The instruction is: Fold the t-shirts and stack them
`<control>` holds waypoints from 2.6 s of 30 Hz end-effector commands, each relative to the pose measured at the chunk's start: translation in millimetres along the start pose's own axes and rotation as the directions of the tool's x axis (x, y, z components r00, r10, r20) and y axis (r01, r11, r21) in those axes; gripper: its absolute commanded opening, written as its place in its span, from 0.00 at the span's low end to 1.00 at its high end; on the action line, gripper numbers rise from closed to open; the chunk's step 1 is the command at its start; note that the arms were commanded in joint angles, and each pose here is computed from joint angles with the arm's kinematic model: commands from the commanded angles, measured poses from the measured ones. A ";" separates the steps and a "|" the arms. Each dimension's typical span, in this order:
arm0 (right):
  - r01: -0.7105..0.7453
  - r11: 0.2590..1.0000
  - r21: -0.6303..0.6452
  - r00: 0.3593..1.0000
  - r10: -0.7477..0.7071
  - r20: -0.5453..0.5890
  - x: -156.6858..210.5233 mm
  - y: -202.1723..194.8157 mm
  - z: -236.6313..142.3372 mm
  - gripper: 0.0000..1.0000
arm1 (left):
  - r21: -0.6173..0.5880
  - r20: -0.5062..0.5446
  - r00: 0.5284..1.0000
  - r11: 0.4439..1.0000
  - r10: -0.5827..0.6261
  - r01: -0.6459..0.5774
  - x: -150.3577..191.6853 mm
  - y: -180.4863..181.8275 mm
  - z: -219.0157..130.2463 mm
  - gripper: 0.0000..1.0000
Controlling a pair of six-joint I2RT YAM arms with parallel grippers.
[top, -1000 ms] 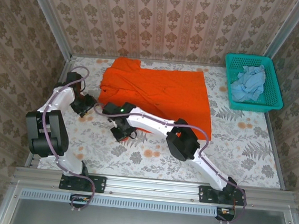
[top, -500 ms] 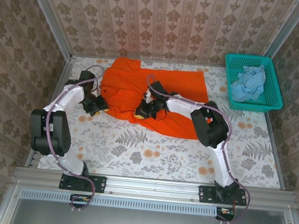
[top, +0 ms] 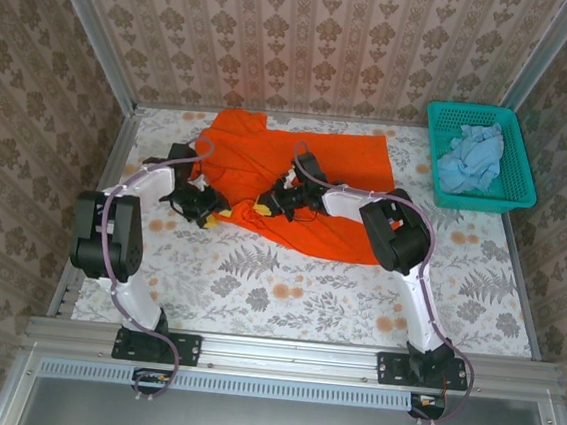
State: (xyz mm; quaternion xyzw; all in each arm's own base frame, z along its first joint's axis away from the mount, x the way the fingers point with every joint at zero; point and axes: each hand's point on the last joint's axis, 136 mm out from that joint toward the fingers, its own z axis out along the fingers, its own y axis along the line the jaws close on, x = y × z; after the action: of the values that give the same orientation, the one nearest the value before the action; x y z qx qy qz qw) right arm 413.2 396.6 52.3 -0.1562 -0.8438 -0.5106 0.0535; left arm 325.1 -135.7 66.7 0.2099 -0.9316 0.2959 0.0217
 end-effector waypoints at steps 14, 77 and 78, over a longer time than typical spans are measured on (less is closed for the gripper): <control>-0.138 0.989 -0.052 0.990 0.136 -0.033 5.6 -14.0 -1.7 0.05 | 0.149 -0.031 0.974 0.962 -0.226 0.228 -2.3 -49.3 28.6 0.49; -0.224 0.937 0.268 0.918 0.111 0.380 0.5 -92.3 -166.6 0.63 | -0.102 -0.004 1.000 0.995 0.004 -0.005 67.3 11.8 -36.9 0.00; -0.250 0.923 0.294 0.906 0.117 0.406 1.7 -104.5 -178.9 0.63 | -0.134 -0.004 1.000 0.991 -0.001 0.001 77.0 22.4 -41.7 0.00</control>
State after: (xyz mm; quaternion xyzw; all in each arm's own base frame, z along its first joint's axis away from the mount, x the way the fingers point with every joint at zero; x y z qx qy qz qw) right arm 388.2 244.0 72.5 -0.2810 -0.8716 -0.4006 -0.0292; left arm 292.2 -146.5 111.1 0.2161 -0.9318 0.2914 -0.0063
